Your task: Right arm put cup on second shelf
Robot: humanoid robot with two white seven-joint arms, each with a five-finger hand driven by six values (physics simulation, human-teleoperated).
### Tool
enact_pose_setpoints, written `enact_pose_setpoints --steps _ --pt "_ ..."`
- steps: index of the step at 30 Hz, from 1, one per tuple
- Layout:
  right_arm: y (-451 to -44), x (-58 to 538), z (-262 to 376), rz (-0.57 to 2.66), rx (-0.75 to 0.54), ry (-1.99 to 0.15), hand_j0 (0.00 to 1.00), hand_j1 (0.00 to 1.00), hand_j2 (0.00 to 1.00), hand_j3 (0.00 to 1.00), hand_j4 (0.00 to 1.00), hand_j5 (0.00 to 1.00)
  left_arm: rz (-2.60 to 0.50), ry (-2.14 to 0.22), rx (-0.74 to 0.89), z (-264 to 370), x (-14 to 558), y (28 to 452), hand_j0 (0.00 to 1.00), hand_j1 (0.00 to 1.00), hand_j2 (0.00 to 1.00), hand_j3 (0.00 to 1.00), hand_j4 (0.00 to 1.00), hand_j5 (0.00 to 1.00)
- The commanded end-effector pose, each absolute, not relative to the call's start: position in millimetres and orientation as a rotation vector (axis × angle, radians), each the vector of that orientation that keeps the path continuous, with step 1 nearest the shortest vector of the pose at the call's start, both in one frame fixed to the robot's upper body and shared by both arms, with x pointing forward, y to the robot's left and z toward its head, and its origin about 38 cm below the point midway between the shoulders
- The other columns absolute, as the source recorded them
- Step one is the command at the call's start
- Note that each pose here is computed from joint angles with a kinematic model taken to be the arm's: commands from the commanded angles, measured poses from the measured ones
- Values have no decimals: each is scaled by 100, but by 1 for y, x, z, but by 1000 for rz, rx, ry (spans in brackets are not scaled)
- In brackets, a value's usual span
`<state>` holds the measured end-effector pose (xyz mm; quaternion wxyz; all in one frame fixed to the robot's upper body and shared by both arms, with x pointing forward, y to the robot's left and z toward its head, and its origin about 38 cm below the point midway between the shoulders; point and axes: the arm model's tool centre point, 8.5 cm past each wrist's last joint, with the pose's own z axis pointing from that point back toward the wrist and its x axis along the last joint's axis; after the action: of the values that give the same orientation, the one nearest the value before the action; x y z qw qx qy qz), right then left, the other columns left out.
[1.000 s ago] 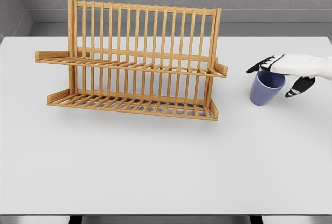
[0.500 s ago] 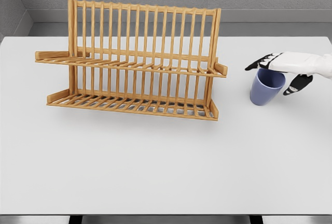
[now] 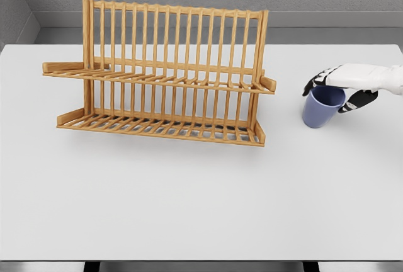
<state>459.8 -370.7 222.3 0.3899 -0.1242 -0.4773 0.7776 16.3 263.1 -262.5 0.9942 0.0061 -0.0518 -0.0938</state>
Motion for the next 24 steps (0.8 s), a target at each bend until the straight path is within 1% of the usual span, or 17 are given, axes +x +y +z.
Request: enact_pose_setpoints --steps 1,7,24 --pt "-370 460 223 1974 -314 -1215 66 66 66 66 66 66 -188 -104 12 -262 16 263 100 100 100 100 100 100" --pt "-370 462 231 1975 -331 -1229 66 66 66 66 66 66 -188 -104 12 -262 16 263 100 100 100 100 100 100" --pt "-368 474 282 1988 -438 -1298 67 67 67 67 67 67 -188 -104 12 -262 16 263 100 100 100 100 100 100"
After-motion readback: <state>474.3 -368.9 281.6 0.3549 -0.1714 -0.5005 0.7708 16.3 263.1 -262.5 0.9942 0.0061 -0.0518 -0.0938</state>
